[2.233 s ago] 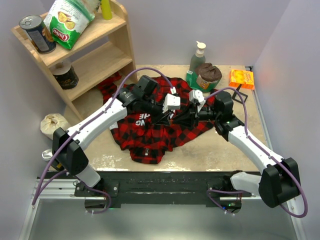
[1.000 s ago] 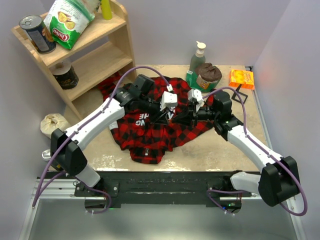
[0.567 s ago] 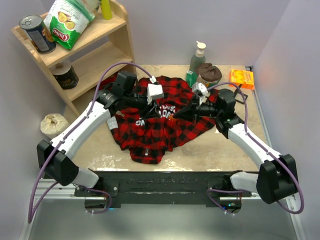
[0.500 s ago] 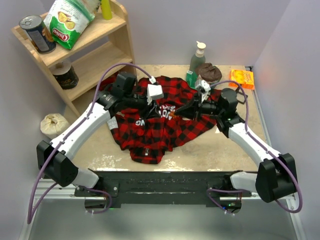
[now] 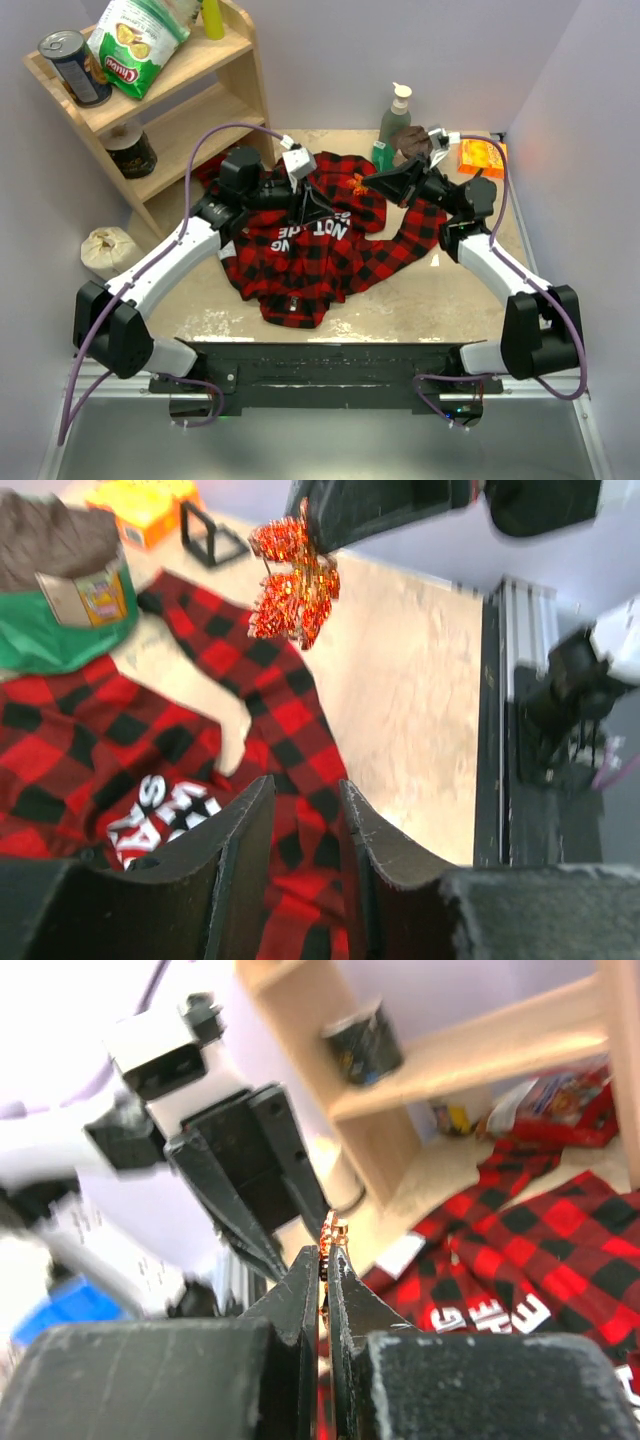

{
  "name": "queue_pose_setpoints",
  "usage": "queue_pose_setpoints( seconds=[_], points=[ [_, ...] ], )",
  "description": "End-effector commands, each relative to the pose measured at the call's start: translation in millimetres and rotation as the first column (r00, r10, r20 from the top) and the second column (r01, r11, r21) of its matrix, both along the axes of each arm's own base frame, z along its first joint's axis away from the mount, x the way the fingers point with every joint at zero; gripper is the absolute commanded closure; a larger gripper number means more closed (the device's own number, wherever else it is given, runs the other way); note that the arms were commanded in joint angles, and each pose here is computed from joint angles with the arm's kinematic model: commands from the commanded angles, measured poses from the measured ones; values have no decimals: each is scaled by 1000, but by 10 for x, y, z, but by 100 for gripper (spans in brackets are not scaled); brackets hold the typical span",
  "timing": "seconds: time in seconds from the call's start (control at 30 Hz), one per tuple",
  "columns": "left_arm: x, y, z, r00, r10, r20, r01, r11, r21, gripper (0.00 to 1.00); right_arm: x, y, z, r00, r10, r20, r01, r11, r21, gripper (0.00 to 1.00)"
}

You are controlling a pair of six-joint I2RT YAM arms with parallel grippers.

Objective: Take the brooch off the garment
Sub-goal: Adjust the brooch.

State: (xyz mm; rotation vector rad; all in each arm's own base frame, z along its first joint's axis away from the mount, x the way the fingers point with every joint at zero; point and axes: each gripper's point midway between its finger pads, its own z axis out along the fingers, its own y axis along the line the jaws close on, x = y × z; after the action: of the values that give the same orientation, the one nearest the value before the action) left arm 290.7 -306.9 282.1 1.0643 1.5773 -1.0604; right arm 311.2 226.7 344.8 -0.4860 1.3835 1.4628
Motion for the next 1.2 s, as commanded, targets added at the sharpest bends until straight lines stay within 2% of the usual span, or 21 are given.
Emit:
queue_pose_setpoints(
  seconds=[0.0,0.03,0.1,0.13,0.2,0.3,0.43,0.63,0.77,1.17],
  points=[
    [224,-37,496,999,45,14,-42,980,-194,63,170,-128,499,998,-69,6,67,984,163,100],
    [249,-50,512,998,48,-31,-54,974,-218,63,202,-134,535,997,-78,-1,77,980,182,100],
    [261,-85,654,1000,31,-2,-30,960,-277,63,258,-136,558,996,-84,-9,84,977,196,100],
    [264,-112,615,999,20,-51,-34,955,-295,63,280,-136,576,996,-85,-9,85,976,202,100],
    [261,-134,723,1000,4,-24,-12,938,-346,63,291,-135,572,996,-85,-12,85,975,204,100],
    [295,-177,723,998,-8,-55,-13,925,-379,64,288,-149,552,996,-92,-18,94,974,208,100],
    [363,-224,689,996,-13,-86,-21,922,-387,68,273,-161,542,995,-104,-15,104,973,206,100],
    [365,-249,696,995,-29,-91,-11,910,-414,69,270,-154,532,995,-95,-24,98,974,204,100],
    [292,-279,761,994,-82,-71,42,895,-445,69,259,-141,519,995,-93,-29,97,974,203,100],
    [246,-395,658,989,-117,-86,68,896,-438,69,148,-37,480,998,-57,-29,62,980,189,100]
  ],
)
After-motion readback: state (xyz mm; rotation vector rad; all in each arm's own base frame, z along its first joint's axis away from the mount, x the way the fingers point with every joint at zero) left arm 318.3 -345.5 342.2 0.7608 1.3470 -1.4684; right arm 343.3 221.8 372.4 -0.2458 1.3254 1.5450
